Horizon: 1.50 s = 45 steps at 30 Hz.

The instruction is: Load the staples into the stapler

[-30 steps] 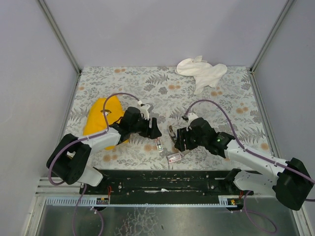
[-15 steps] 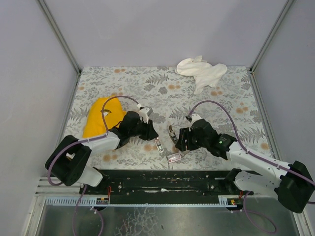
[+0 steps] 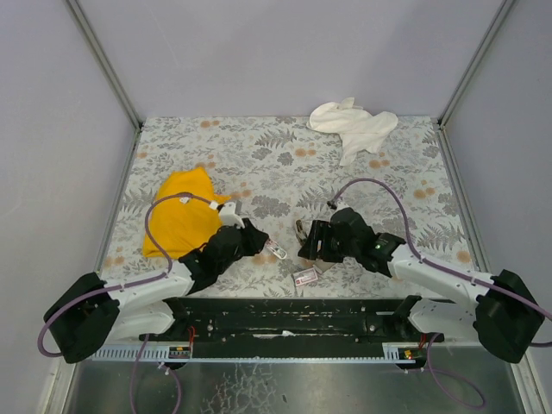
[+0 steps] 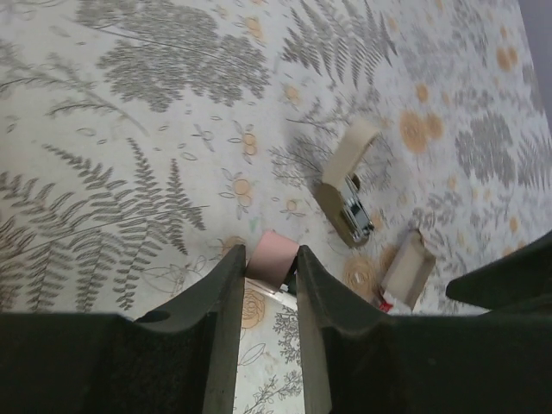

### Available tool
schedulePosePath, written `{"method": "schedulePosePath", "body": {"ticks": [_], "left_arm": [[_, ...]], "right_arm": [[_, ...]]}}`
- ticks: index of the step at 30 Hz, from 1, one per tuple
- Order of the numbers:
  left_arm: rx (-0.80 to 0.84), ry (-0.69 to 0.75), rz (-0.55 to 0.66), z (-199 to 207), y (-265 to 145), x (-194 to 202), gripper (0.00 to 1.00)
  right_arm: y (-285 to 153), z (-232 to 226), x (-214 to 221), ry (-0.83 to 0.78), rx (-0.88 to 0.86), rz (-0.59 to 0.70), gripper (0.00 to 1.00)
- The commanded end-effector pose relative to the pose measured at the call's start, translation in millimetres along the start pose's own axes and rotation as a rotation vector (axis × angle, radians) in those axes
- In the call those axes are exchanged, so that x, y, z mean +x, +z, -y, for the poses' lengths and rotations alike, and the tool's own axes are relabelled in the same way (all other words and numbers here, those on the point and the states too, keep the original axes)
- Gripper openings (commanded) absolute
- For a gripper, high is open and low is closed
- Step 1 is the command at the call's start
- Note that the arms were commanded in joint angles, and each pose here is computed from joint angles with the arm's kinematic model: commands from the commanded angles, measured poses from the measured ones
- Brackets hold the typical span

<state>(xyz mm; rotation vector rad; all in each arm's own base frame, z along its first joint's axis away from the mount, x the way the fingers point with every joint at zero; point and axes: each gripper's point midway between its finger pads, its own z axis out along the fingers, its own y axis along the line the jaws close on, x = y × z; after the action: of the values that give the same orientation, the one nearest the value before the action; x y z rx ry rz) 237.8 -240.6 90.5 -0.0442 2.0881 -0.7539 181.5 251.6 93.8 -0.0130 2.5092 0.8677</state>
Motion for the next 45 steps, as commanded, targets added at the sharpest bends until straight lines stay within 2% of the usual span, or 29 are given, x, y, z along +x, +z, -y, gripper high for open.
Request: {"method": "schedulePosePath", "body": {"ticks": [1,7,12,26,32,40,45], "left_arm": [[-0.073,-0.204,0.221,-7,-3,-34,0.00],[-0.119,-0.201,0.240,-13,-6,-25,0.00],[-0.126,-0.183,0.255,-11,-7,-22,0.00],[-0.189,-0.098,0.171,-18,-2,8,0.02],[-0.209,-0.009,0.116,-15,-1,23,0.11],[-0.182,0.111,0.005,7,1,43,0.35],[-0.137,0.128,-0.038,22,-1,51,0.44]], "right_arm": [[13,-14,-7,0.079,-0.049,0.011,0.66],[35,-27,-6,0.156,-0.125,0.000,0.63],[53,-39,-4,0.143,-0.146,-0.034,0.58],[93,-38,12,0.135,-0.142,-0.119,0.50],[103,-34,18,0.130,-0.128,-0.140,0.48],[109,-22,24,0.109,-0.084,-0.154,0.47],[107,-17,22,0.088,-0.058,-0.146,0.47]]}}
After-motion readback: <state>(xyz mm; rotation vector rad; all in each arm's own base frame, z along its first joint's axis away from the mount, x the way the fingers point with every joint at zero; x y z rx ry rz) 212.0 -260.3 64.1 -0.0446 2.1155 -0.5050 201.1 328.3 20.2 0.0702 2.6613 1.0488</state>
